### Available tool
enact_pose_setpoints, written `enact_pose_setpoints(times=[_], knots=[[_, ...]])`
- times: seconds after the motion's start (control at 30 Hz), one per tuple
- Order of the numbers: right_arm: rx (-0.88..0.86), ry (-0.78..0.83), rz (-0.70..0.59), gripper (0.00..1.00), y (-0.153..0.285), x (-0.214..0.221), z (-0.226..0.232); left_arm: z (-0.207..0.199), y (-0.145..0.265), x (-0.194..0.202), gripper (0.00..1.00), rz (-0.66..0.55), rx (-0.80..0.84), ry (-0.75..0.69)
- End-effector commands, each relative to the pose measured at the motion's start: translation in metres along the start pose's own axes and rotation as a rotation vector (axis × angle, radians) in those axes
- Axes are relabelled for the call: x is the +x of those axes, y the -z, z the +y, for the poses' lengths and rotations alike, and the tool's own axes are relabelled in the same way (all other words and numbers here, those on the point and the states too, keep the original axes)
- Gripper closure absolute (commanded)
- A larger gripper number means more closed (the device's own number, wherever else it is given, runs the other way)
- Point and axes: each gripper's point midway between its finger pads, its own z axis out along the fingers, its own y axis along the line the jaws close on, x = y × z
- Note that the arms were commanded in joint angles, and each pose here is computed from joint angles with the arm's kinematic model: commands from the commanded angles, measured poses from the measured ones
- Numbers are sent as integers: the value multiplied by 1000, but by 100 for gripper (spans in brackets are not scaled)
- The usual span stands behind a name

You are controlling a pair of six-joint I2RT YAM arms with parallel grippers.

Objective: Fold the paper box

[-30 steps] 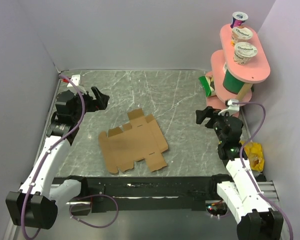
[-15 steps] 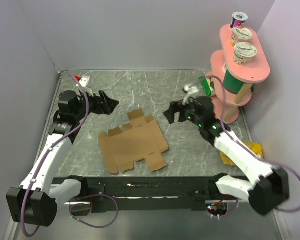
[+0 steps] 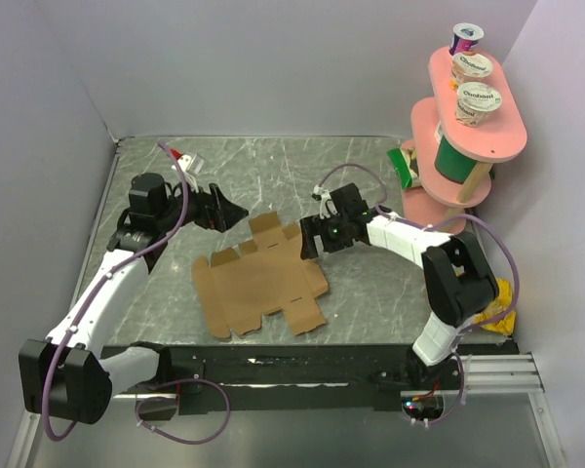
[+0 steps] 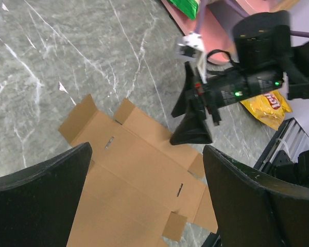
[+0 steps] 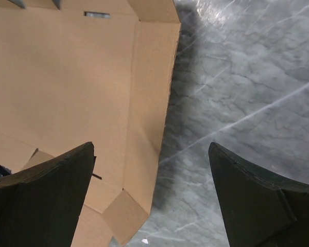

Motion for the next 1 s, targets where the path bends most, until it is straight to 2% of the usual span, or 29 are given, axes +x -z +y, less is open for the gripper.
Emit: enact_pose_setpoints(times=[0.0,0.23,0.47,0.5,0.67,0.77,0.8,0.9,0.97], knots=[[-48,16,17,4,-8,-10,9,-11,-2,-12,4,-20,45,-39],[-75,3,48,6,-26,0,8,-7,-2,-12,4,-26,17,-33],[-104,18,80,19,-43,3,12,-6,-2,-13,4,-31,6,-36],[-113,18,84,25,-44,3,14,-6,-2,-13,4,-33,4,-35],[-127,34,78,40,-49,-5,20,-3,-5,-11,4,-29,-4,-22],[-80,58,78,61,-50,-11,17,-2,-4,-13,4,-38,-19,-17],[-65,67,78,74,-49,-12,15,1,-3,-13,4,-42,-37,-14],[55,128,61,92,-43,-23,6,6,0,-18,4,-67,-85,-8],[193,203,39,98,-32,-35,-5,11,1,-18,4,-68,-117,5]])
